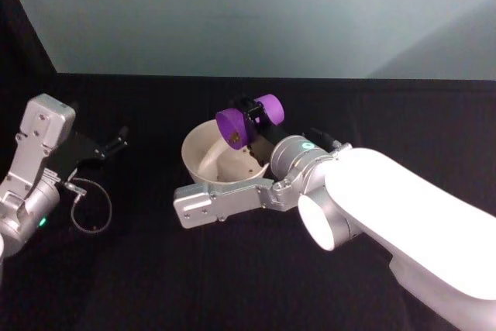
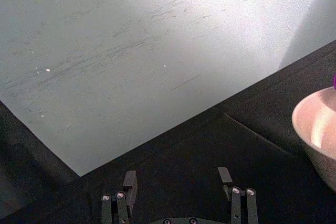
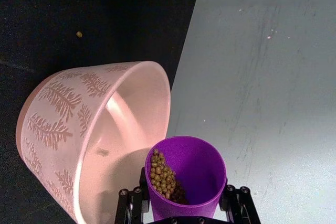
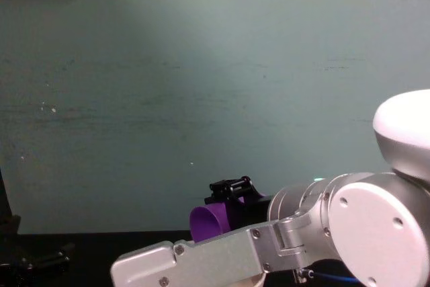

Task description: Pick up the cup and pour the mung beans from the cup into the bowl.

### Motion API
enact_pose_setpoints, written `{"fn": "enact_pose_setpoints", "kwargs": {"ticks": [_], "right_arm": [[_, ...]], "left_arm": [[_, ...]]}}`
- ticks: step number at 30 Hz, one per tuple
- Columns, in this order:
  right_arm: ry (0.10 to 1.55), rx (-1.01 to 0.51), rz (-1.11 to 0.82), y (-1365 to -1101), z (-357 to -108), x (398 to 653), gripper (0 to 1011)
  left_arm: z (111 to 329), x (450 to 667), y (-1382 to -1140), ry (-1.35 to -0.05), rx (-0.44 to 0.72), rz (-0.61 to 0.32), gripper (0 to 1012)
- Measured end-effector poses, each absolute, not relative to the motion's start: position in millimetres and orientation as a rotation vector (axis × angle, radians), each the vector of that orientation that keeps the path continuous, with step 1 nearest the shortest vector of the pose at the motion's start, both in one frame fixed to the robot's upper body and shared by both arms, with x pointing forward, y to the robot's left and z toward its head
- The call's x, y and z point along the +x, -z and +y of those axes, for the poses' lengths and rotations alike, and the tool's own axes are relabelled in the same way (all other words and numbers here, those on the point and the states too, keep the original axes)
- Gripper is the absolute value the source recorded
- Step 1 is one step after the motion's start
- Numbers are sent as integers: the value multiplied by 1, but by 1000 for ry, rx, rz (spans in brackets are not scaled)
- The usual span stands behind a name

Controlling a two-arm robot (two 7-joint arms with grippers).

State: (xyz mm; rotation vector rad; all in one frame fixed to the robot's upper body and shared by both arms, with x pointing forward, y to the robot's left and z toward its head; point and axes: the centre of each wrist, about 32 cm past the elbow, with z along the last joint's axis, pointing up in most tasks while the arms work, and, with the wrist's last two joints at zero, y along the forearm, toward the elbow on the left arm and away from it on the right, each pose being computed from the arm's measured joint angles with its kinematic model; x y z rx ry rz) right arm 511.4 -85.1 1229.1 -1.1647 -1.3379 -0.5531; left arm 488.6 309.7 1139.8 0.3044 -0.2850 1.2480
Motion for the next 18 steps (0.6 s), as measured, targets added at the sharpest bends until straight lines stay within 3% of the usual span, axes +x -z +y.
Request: {"fn": "enact_pose_setpoints", "kwargs": {"ticks": [18], "right_arm": [[544, -1178, -1356, -1228, -84, 510, 718]], "left_arm": [[310, 489, -1140, -1248, 304, -285, 1000]]}}
